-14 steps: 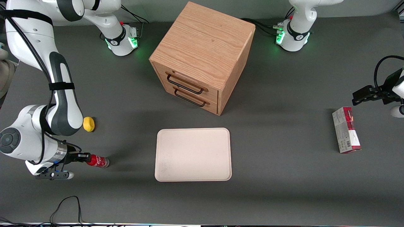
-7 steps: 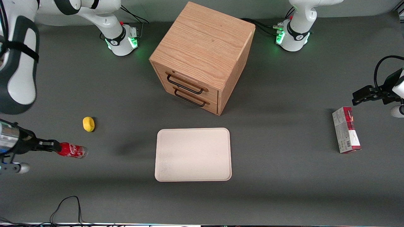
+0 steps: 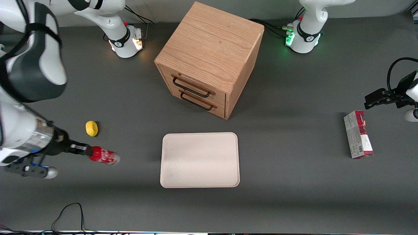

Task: Place coke bottle on tray
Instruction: 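Carry the bottle with the right gripper over to the cream tray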

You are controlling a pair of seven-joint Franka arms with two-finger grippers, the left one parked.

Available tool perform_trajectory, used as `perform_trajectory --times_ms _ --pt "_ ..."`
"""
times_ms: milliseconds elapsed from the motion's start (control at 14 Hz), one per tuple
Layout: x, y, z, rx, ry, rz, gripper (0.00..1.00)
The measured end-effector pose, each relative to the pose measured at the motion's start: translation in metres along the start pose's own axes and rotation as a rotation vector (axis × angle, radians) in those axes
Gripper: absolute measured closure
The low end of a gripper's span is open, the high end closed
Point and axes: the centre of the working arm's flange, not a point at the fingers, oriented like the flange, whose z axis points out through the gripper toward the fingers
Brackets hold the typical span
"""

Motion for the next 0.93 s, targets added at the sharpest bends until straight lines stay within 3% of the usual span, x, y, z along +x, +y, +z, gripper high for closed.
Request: perform_trajectory --times_ms 429,714,929 --pt "-0.020 -0.068 0.017 0.014 0.035 -0.025 0.69" --pt "-0.014 -0.106 0.072 0.050 0.068 -0.056 0.69" --pt "-0.011 -0.124 0.125 0.022 0.085 -0.091 0.69"
